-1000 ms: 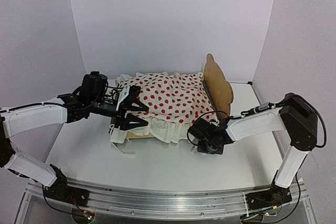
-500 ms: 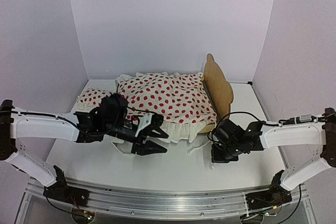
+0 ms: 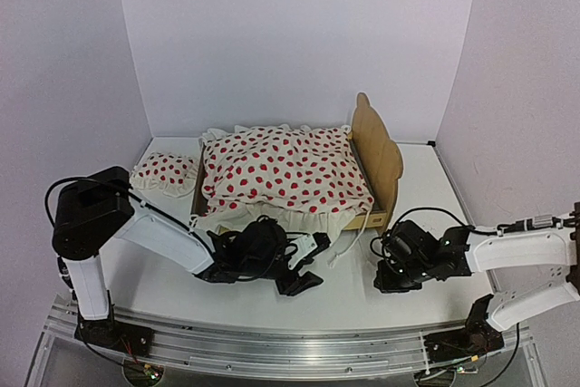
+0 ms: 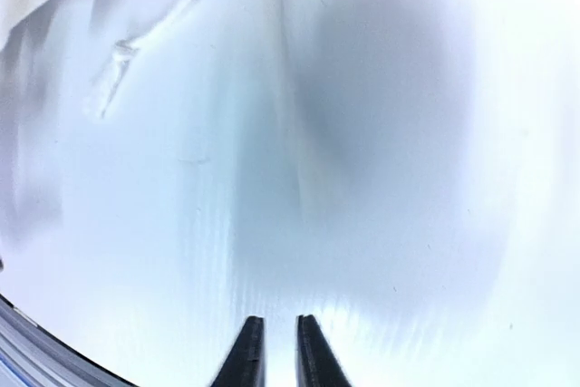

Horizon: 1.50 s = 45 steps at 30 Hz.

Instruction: Set up the pet bed

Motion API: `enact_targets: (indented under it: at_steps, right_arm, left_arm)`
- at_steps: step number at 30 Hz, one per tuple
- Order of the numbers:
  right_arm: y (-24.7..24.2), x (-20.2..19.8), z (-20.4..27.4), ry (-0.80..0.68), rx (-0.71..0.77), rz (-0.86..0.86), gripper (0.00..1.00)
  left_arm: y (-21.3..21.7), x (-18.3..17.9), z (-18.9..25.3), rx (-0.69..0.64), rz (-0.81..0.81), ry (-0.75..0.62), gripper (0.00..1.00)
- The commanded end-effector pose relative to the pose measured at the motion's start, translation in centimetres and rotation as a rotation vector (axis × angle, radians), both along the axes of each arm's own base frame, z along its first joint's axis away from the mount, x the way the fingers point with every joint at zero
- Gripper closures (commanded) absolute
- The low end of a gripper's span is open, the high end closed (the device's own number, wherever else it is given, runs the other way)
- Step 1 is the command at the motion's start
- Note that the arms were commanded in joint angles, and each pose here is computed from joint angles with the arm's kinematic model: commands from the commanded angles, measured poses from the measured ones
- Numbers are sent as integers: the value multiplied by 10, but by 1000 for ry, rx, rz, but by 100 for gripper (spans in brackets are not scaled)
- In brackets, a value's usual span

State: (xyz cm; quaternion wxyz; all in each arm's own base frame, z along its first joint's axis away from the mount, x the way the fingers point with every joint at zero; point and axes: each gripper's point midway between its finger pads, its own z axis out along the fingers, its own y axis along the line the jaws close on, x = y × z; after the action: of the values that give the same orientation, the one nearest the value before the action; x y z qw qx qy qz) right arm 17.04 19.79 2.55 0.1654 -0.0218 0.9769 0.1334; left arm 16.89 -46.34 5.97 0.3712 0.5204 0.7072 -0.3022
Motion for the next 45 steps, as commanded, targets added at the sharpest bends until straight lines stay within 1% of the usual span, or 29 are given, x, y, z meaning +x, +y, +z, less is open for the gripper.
enact_targets:
  at_steps: [1, 5, 9, 13, 17, 19, 23, 26, 27, 32, 34, 38, 42, 44, 45]
  right_arm:
    - [-9, -1, 3, -26, -2, -13, 77]
    - [-10, -2, 5, -35, 7, -17, 69]
    - [-10, 0, 11, -62, 7, 8, 64]
    - [-15, 15, 25, -175, -38, 50, 58]
    - [-28, 32, 34, -282, -121, 82, 58]
    - [-30, 39, 35, -298, -115, 84, 57]
    - [-25, 49, 29, -314, -57, 108, 56]
    - [-20, 56, 21, -363, -21, 132, 56]
    - [-17, 59, 20, -388, -9, 141, 55]
    - [-14, 71, 16, -502, -18, 178, 53]
    - [-15, 77, 14, -523, -36, 183, 53]
    - [-14, 85, 2, -516, -48, 187, 52]
    - [-9, 89, -20, -460, -51, 208, 53]
    - [-7, 89, -33, -425, -67, 219, 56]
    - [-6, 89, -38, -409, -69, 224, 59]
  left_arm:
    - [-34, 40, 31, -115, 146, -85, 39]
    - [-51, 42, 14, -97, 173, -63, 41]
    - [-60, 50, -1, -78, 226, -63, 41]
    - [-60, 61, -20, -23, 295, -60, 44]
    - [-56, 64, -34, 20, 319, -59, 47]
    - [-52, 65, -41, 42, 335, -50, 51]
    - [-41, 62, -57, 86, 379, 11, 66]
    - [-37, 54, -61, 86, 360, 56, 94]
    - [-37, 52, -60, 82, 355, 63, 99]
    - [-37, 49, -28, 55, 295, 3, 100]
    - [-35, 47, -16, 49, 271, -18, 100]
    - [-33, 41, 0, 40, 241, -15, 100]
    - [-31, 39, 8, 29, 229, -20, 100]
    - [-30, 39, 9, 28, 228, -25, 100]
    - [-29, 39, 10, 27, 227, -28, 100]
